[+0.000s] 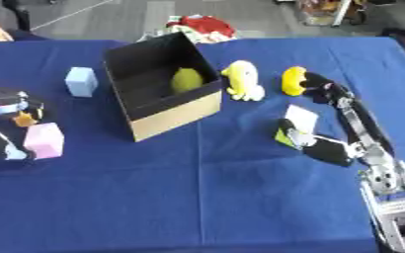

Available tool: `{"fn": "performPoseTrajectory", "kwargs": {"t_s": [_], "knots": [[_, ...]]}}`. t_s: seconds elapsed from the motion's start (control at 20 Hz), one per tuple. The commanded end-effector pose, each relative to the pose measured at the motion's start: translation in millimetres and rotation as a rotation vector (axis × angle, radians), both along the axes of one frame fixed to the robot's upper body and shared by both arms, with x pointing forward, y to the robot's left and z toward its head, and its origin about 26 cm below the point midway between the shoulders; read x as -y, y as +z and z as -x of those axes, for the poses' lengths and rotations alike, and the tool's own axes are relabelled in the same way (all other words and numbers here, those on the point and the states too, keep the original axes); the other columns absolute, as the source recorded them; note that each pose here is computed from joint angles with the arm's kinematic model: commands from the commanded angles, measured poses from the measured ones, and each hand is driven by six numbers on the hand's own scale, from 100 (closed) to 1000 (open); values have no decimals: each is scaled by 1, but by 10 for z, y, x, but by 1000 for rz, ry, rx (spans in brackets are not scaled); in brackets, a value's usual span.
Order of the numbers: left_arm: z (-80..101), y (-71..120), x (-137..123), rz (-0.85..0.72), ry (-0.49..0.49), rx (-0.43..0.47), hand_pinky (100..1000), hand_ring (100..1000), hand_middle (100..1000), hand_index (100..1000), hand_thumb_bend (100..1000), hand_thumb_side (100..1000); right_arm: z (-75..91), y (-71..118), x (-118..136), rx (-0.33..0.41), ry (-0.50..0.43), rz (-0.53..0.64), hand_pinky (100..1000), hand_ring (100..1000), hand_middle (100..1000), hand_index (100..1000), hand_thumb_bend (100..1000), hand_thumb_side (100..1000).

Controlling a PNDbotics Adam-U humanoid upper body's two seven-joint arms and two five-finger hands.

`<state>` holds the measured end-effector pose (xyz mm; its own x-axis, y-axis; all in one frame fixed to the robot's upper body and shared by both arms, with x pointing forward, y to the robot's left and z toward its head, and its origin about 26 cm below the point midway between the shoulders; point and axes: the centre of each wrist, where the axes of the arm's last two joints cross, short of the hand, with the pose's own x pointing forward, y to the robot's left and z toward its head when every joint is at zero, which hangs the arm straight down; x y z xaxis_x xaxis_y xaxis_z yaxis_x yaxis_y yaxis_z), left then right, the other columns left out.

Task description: Pick up objects on the table and place them in the box.

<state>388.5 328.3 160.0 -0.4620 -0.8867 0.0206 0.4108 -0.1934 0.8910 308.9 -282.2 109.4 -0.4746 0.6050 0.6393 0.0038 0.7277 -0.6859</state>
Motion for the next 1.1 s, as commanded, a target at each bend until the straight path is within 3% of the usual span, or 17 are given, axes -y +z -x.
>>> {"fn": "performPoseTrajectory", "kwargs": {"t_s": [0.05, 0.2, 0.45, 0.65, 0.8, 1.1], "knots": [[-28, 90, -39, -13, 7, 25, 766, 691, 699, 836, 461, 100, -7, 59, 21, 17, 4, 6, 828, 815, 816, 940, 420, 235], [-38, 60, -34, -12, 6, 19, 743, 652, 652, 805, 434, 100, -8, 59, 22, 17, 4, 7, 829, 815, 816, 940, 417, 236], [-32, 124, 9, 18, -10, 47, 670, 503, 477, 680, 370, 100, -8, 56, 22, 15, 2, 7, 829, 815, 817, 940, 407, 240], [-14, 389, 81, 57, -33, 138, 664, 481, 446, 653, 377, 100, -8, 49, 20, 12, 2, 6, 829, 815, 817, 940, 402, 243], [-44, 697, 178, 74, -53, 242, 673, 487, 449, 657, 387, 100, -6, 39, 17, 7, 7, 8, 829, 815, 817, 939, 400, 243], [-302, 1080, 592, 151, -109, 408, 680, 495, 457, 668, 424, 100, -20, 36, -30, 2, 34, 6, 829, 814, 817, 939, 389, 247]]}}
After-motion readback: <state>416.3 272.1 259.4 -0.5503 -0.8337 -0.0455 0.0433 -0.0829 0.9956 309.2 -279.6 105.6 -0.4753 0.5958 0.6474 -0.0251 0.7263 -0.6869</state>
